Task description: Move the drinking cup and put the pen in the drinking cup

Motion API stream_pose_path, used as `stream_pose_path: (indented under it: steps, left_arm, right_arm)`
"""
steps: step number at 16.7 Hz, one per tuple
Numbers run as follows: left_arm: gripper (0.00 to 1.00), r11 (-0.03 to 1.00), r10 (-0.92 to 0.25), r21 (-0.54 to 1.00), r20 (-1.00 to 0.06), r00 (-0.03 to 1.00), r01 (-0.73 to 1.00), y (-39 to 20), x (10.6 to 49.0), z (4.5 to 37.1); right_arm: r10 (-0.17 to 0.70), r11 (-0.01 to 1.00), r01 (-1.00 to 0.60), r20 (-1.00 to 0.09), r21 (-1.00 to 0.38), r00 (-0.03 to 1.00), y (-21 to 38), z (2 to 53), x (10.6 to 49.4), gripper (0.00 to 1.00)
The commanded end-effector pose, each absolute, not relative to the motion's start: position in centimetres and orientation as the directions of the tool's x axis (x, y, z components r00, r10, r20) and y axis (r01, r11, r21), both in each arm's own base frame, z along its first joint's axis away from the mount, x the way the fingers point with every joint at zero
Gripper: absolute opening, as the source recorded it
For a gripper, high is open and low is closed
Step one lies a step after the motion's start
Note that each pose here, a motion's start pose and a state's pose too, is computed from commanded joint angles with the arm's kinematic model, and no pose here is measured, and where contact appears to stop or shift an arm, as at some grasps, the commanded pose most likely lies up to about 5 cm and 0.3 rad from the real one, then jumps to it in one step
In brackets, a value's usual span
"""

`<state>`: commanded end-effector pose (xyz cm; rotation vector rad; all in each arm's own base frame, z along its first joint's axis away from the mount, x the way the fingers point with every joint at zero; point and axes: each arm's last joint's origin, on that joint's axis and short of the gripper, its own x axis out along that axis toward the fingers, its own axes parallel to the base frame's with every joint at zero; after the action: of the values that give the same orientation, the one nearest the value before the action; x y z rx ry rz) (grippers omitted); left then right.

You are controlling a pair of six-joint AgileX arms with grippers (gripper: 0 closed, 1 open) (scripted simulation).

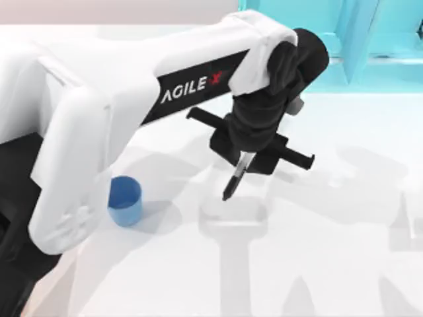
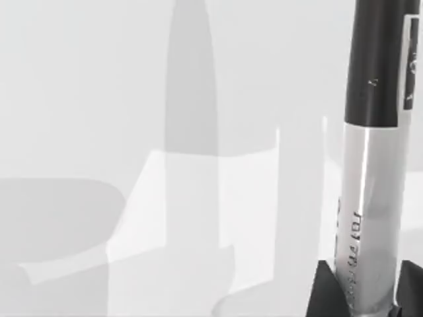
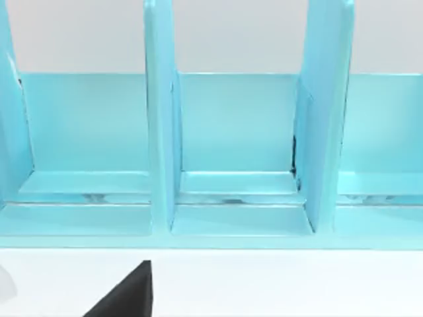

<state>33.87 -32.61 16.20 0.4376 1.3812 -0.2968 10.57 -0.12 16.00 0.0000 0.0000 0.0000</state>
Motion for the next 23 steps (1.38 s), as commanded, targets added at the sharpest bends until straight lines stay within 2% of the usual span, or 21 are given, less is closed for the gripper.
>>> stream_pose_path:
  steps: [6,14,18,23]
  left_arm:
    - [0.00,0.886,0.052,0.123,-0.984,0.168,0.447,-32.0,28.5,21.2]
    - [0.00,0.885,0.033,0.117,-0.982,0.188,0.452,-31.5,28.2,21.7]
    - [0.00,0.875,-0.052,0.095,-0.956,0.288,0.474,-29.4,28.0,22.5]
    - [0.00,0.872,-0.189,0.080,-0.855,0.483,0.483,-24.7,27.0,22.2]
  right_arm:
    - [0.000,1.000,0.000,0.000,0.000,1.000,-0.1,16.0,10.6,1.00]
    - [0.000,1.000,0.000,0.000,0.000,1.000,-0.1,16.0,10.6,1.00]
    - [0.000,1.000,0.000,0.000,0.000,1.000,-0.1,16.0,10.6,1.00]
    - [0.000,1.000,0.000,0.000,0.000,1.000,-0.1,16.0,10.6,1.00]
